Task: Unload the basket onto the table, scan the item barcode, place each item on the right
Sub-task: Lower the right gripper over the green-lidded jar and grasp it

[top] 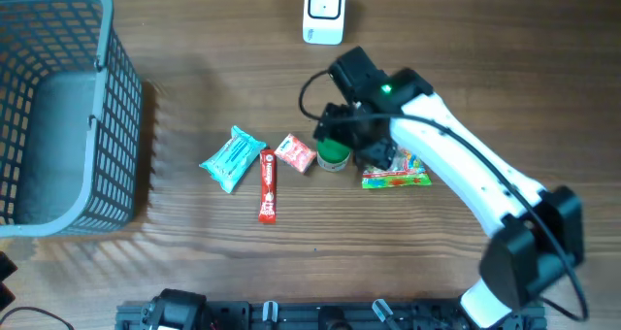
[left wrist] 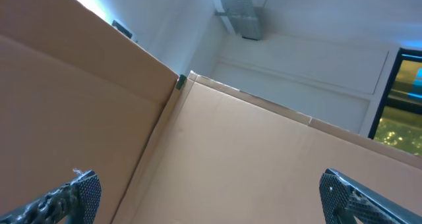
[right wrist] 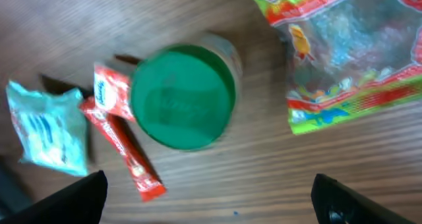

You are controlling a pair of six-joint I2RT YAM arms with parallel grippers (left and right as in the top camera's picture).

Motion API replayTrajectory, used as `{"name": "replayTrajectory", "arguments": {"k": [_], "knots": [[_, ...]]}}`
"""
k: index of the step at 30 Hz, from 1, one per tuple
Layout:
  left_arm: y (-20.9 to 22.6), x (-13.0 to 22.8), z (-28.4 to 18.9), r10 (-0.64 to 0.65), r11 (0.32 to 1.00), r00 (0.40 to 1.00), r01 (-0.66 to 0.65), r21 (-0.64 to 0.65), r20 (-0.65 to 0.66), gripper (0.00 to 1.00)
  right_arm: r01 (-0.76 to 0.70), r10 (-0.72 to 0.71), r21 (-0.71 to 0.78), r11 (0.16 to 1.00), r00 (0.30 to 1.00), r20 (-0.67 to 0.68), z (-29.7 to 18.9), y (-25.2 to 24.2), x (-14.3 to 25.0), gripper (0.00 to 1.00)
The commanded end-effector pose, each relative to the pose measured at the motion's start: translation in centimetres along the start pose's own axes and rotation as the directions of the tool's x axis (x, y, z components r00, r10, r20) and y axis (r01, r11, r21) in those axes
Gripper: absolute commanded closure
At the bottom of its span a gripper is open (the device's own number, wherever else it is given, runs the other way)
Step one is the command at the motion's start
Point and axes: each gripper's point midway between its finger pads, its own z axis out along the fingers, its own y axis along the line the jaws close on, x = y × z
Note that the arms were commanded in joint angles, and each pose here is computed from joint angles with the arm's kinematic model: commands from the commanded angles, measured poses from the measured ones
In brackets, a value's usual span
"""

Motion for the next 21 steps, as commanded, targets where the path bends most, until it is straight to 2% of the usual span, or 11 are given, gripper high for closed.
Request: {"name": "replayTrajectory", "arguments": {"k": [1, 7, 16, 21], "knots": [[-0.4, 0.1, 0.0, -0.008, 1.0, 1.0, 0.008, 0.02, 0.001, 0.0, -0.1, 0.1, -0.009, 0.995, 0.995, 0.022, -0.6, 1.9, -1.4, 0.0], [-0.4, 0.1, 0.0, -0.008, 1.0, 1.0, 0.008, 0.02, 0.001, 0.0, -0.231, 0.233, 0.054, 0.971, 0.972, -0.036, 1.7, 1.4, -0.8, 0.0], [-0.8, -1.1, -2.0, 0.023, 0.996, 0.999, -0.026, 0.091, 0.037, 0.0, -0.228, 0.242, 0.127, 0.965, 0.965, -0.104, 6.0, 1.0, -0.4, 0.01], [0.1, -2.6, -3.7, 0.0, 0.999, 0.995, -0.005, 0.048, 0.095, 0.0, -0.238, 0.254, 0.149, 0.96, 0.962, -0.103, 7.5, 0.8, -0.7, 0.0]]}}
